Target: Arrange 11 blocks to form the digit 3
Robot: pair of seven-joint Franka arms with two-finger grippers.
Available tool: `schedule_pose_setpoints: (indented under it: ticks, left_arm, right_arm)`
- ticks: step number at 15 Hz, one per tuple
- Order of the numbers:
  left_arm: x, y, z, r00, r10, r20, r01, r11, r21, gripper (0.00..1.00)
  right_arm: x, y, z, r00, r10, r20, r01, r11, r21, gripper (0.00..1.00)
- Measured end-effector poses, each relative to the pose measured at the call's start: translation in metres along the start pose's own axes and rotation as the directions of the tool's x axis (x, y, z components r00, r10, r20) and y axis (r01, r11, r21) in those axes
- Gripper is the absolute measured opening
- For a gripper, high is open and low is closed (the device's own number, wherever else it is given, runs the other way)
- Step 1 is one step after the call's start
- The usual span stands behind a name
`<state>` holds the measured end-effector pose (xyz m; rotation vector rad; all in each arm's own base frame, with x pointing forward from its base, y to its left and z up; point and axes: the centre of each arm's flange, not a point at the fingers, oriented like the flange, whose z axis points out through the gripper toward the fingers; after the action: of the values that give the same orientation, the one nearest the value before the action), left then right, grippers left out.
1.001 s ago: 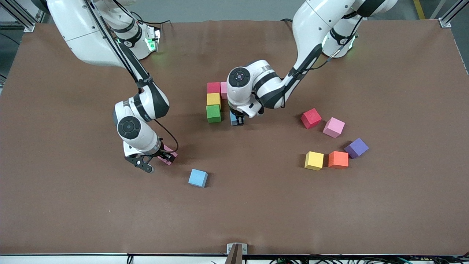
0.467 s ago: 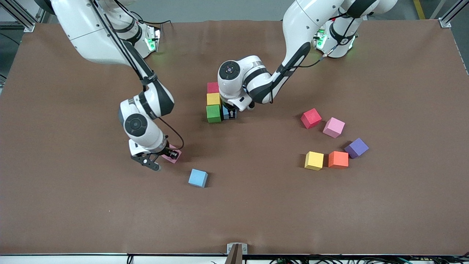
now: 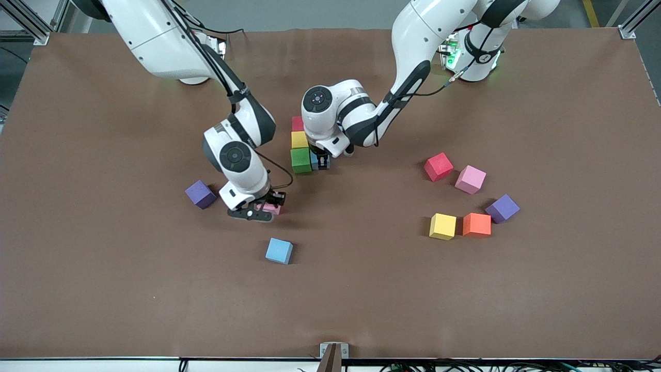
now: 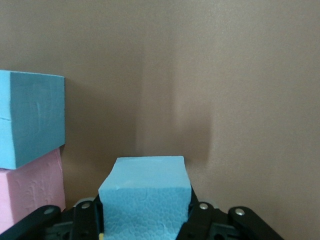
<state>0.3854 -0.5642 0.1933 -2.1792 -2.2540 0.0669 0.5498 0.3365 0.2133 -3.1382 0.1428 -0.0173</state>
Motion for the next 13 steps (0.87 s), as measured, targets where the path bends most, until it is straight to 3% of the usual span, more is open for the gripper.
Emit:
schedule_pose_setpoints:
  ticks: [2,5,13]
  left_arm:
    - [0.0,0.001,0.0,1.0,-0.001,0.001,0.001,1.0,-0.002,0.66]
    - [0.0,0.009,-0.005,1.0,-0.005,0.009,0.005,1.0,-0.014,0.97]
    - [0.014,0.018,-0.059,0.996,0.09,-0.018,-0.091,0.995,-0.046,1.0]
  right_arm:
    - [-0.011,-0.015,0.0,1.0,-0.03,0.0,0.03,1.0,0.001,0.56]
    - [-0.024,-0.03,0.0,0.998,-0.06,0.001,0.06,0.998,0.001,0.56]
    - [-0.052,-0.061,0.0,0.997,-0.083,0.002,0.083,0.997,0.003,0.56]
